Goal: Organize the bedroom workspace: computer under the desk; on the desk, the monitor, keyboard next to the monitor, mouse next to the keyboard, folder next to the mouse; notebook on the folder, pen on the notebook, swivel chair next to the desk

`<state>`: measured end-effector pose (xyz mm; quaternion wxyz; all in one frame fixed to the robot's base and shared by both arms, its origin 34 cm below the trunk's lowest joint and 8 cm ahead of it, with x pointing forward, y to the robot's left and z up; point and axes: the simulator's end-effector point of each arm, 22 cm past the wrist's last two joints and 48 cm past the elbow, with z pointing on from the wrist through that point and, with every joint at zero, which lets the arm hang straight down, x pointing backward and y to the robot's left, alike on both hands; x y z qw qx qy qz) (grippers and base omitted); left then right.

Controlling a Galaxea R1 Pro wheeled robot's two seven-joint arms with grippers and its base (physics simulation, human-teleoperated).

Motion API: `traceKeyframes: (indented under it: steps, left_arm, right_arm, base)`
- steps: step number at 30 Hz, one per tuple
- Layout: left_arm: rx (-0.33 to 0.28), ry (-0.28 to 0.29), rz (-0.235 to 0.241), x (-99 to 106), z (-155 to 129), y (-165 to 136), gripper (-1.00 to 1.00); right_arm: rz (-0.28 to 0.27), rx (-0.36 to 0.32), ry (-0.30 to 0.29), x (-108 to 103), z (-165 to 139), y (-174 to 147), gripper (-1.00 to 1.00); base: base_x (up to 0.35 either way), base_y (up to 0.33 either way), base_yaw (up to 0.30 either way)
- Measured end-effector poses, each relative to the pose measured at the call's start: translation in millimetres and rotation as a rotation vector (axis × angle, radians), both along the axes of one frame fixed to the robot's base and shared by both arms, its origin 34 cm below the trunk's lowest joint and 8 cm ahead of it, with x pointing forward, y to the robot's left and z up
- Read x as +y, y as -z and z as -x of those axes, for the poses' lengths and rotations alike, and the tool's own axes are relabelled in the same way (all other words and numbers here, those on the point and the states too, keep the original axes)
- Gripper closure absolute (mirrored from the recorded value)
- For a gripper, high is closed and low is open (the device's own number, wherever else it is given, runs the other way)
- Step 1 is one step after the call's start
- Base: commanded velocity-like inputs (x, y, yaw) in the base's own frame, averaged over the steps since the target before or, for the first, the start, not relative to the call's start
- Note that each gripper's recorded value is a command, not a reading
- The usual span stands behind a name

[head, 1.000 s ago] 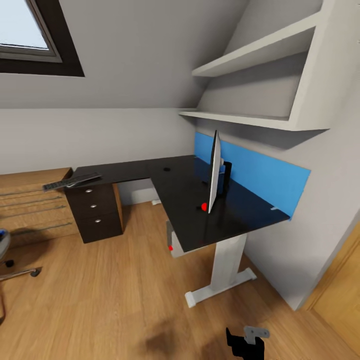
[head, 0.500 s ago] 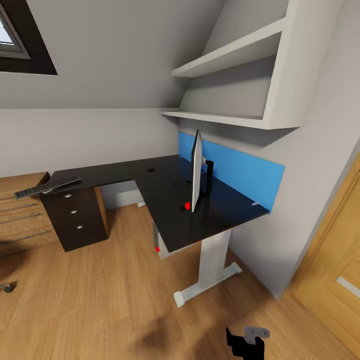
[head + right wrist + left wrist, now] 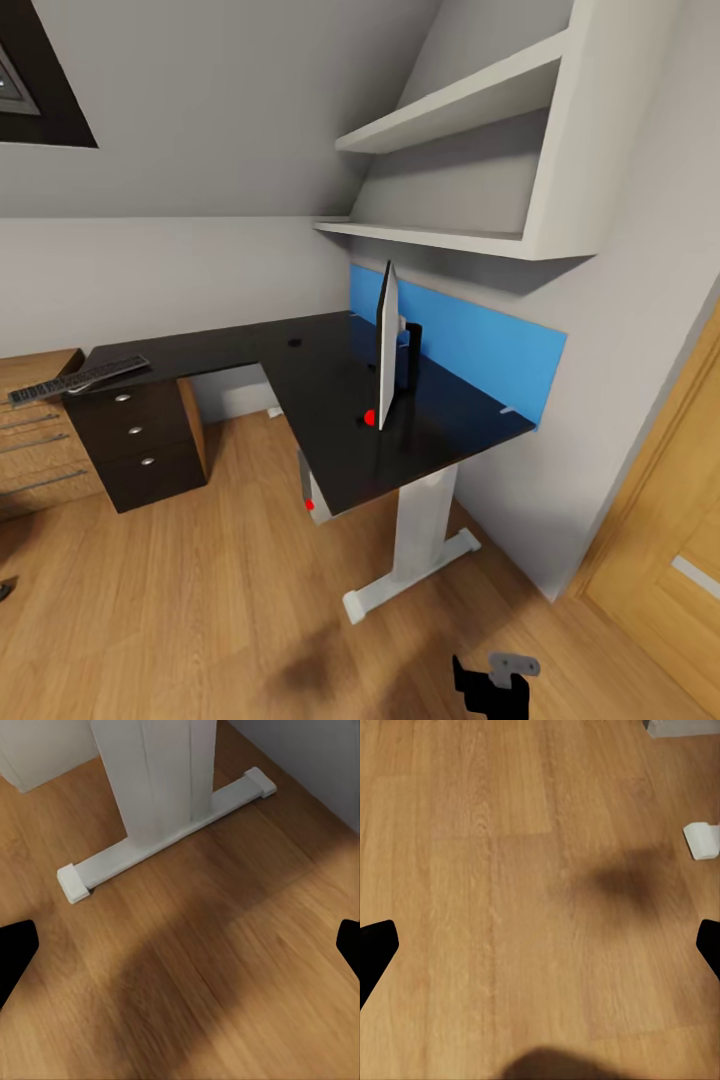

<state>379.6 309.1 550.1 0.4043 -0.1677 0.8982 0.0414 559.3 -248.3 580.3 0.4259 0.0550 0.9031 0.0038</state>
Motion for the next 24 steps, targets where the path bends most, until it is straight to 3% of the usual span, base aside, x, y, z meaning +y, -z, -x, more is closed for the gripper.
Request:
traceKeyframes:
  steps: [7, 11, 16, 24]
  left_arm:
    - [0.001, -0.002, 0.0, 0, 0, 0, -1.0]
    - [0.003, -0.002, 0.0, 0, 1, 1, -1.0]
    - [0.005, -0.002, 0.0, 0, 2, 1, -1.0]
    - [0.006, -0.004, 0.0, 1, 3, 2, -1.0]
  right_arm:
    - [-0.003, -0.003, 0.012, -2, -3, -1, -1.0]
    - [-0.003, -0.037, 0.018, -2, -17, -11, -1.0]
    - [0.012, -0.114, 0.056, -10, -55, -40, -1.0]
    - [0.033, -0.157, 0.073, -29, -129, -111, -1.0]
  base:
    - [0.021, 0.002, -0.001]
    - [0.006, 0.001, 0.0]
    - [0.002, 0.0, 0.0]
    - [0.0, 0.0, 0.0]
